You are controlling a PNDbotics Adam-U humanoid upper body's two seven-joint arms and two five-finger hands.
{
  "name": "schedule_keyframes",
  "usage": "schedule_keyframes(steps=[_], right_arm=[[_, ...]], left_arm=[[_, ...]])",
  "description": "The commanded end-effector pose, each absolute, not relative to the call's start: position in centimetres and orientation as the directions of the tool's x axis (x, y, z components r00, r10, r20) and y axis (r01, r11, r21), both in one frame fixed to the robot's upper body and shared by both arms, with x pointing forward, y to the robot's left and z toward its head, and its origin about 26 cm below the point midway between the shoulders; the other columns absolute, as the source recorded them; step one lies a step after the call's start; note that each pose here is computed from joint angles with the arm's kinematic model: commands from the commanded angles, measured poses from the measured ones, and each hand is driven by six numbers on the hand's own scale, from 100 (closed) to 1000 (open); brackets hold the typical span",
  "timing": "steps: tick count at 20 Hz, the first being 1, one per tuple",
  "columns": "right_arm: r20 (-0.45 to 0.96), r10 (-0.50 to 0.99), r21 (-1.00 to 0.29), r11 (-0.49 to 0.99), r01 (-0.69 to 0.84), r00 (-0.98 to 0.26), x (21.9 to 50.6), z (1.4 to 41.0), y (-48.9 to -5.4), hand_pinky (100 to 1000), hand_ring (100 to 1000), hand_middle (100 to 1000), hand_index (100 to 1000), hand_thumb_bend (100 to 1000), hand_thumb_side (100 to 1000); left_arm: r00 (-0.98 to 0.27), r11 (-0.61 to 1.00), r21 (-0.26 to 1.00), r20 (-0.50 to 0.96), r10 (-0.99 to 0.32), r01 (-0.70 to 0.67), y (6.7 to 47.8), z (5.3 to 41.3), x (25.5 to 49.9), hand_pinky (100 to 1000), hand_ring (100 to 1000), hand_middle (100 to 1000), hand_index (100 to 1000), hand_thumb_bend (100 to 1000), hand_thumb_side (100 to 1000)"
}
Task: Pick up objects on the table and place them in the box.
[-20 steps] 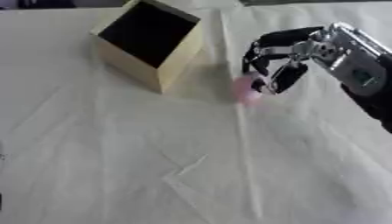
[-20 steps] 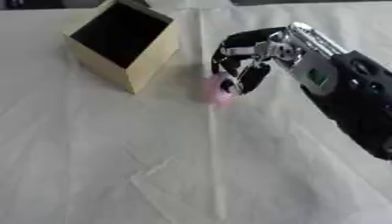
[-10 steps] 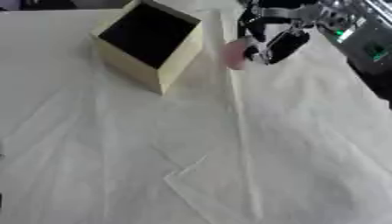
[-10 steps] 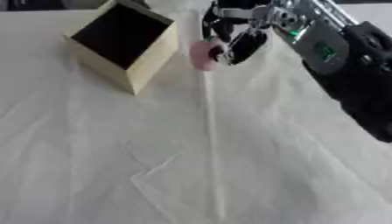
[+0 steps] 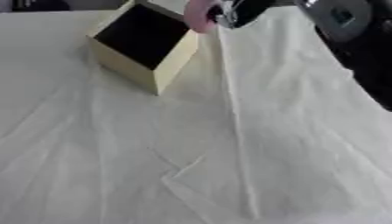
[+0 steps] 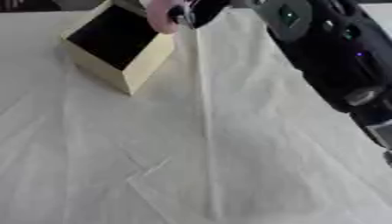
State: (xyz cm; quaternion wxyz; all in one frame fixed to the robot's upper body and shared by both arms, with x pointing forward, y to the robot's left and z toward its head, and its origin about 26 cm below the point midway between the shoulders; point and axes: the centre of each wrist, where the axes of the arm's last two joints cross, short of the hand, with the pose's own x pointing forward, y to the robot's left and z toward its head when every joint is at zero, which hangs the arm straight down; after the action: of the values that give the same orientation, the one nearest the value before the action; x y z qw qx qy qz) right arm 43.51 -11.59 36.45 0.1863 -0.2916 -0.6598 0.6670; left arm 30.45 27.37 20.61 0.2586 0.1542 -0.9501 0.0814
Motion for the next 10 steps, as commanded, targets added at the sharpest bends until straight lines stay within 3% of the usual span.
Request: schedule_keyframes(steps=[1, 10], right_arm=[[-0.16, 0.64, -0.982, -0.027, 0.186, -0.752, 44.1, 37.6, -10.4, 616, 497, 281, 584, 100, 100], [-0.16, 0.673, -0.977, -0.003, 0.214, -0.722, 46.7, 35.0, -5.9, 615, 497, 282, 587, 100, 100]], left_arm=[[-0.837, 0.945, -0.064, 0.487, -0.251, -0.321, 27.2, 21.5, 30.2, 715, 696, 763, 857, 100, 783], [-0.845, 0.954, -0.064, 0.484, -0.228, -0.294, 26.8, 21.7, 30.3, 716, 695, 763, 857, 100, 784]])
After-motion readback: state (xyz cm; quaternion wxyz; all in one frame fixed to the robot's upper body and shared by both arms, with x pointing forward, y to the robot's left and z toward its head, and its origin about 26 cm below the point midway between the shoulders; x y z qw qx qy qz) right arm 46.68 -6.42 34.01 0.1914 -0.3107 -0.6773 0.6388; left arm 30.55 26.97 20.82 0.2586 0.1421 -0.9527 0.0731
